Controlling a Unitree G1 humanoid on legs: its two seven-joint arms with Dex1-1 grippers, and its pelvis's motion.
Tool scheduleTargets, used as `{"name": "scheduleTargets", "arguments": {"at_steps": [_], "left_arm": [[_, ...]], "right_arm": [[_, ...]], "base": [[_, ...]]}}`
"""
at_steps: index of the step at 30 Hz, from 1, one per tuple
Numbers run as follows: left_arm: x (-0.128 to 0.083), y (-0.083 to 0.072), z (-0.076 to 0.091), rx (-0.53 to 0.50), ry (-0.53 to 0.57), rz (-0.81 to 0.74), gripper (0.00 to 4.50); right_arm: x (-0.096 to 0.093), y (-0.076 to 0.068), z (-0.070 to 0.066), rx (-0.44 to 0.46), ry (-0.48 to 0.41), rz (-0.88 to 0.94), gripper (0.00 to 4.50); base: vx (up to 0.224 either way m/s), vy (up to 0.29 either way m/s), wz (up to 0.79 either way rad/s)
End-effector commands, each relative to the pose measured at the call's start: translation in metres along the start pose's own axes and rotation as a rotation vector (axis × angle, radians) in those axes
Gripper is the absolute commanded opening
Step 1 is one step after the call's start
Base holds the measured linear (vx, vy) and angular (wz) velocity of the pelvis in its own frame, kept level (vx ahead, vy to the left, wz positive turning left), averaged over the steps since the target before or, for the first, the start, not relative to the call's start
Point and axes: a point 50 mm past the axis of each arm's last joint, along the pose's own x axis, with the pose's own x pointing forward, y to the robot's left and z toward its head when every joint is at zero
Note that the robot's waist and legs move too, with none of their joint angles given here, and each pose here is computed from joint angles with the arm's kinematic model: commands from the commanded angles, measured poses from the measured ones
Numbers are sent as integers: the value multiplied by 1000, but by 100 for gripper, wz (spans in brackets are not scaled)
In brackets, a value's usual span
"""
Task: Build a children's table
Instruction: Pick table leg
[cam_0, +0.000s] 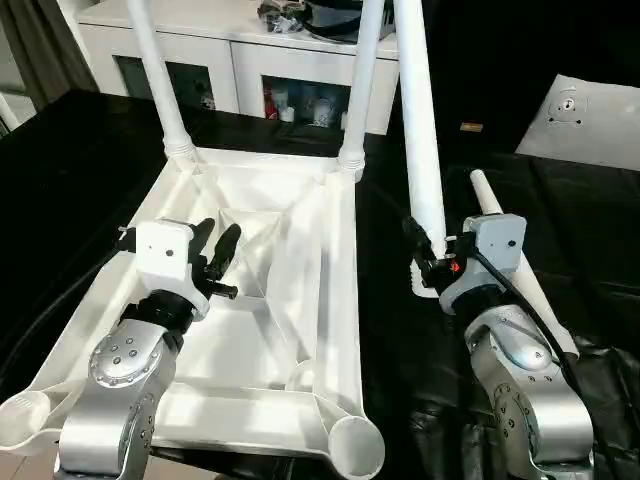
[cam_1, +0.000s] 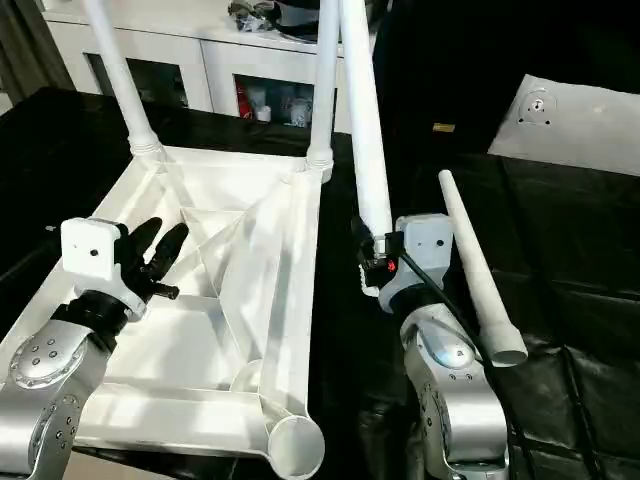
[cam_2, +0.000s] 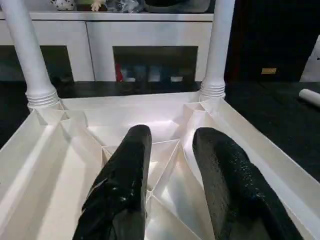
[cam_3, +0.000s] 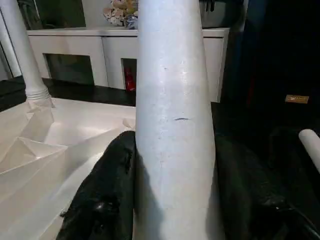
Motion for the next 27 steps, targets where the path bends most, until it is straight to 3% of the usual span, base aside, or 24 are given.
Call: {"name": "scheduleTargets", "arguments": {"at_steps": [1, 27], "left_arm": [[0, 0, 3, 8, -16, 8, 166], [0, 0, 3, 8, -16, 8, 166]], "right_arm": [[-1, 0, 4, -8, -23, 2, 189], [-1, 0, 4, -8, -23, 2, 189]], "base": [[0, 0, 0], [0, 0, 0]]}}
